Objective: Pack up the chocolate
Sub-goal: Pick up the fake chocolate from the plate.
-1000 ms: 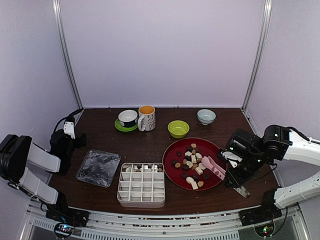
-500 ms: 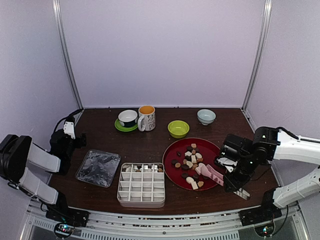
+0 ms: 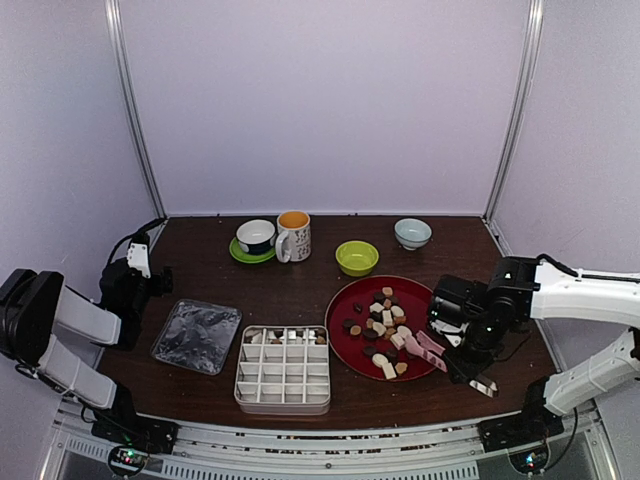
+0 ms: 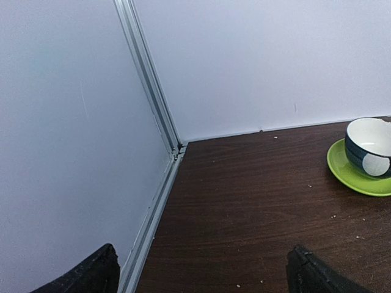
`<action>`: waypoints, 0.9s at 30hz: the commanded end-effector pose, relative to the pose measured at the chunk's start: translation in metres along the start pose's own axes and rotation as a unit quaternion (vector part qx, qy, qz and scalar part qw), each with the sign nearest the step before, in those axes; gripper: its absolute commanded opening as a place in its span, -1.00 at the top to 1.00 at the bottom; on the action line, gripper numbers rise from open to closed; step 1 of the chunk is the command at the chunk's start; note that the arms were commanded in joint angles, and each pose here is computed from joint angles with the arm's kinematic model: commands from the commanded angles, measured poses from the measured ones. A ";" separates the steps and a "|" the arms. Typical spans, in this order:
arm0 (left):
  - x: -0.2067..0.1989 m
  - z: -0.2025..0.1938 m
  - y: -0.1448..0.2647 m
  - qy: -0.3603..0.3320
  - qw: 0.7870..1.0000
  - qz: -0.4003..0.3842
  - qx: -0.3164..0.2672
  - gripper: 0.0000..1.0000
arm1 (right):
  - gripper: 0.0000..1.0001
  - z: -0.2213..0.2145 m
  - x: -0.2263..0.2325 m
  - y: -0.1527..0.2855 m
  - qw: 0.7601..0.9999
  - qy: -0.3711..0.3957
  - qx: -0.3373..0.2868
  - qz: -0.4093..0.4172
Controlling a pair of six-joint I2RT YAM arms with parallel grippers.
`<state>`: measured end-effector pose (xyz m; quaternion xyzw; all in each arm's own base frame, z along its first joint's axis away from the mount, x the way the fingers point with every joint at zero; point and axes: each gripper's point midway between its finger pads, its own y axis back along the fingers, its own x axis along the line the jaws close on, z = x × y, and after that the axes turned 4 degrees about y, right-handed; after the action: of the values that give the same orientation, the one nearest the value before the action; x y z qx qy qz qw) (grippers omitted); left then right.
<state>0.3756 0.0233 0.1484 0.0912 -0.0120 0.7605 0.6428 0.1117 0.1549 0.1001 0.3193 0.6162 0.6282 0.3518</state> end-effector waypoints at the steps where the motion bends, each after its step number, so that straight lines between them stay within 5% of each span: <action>1: 0.005 0.012 -0.003 0.005 1.000 0.010 -0.019 -0.96 | 0.31 0.002 -0.003 -0.002 1.000 0.001 -0.002 -0.007; 27: 0.006 0.012 -0.003 0.005 1.000 0.010 -0.018 -0.96 | 0.48 0.021 -0.002 -0.007 1.000 -0.006 -0.006 -0.019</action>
<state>0.3756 0.0233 0.1484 0.0912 -0.0120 0.7605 0.6428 0.1182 0.1611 0.0861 0.3217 0.6268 0.6151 0.3539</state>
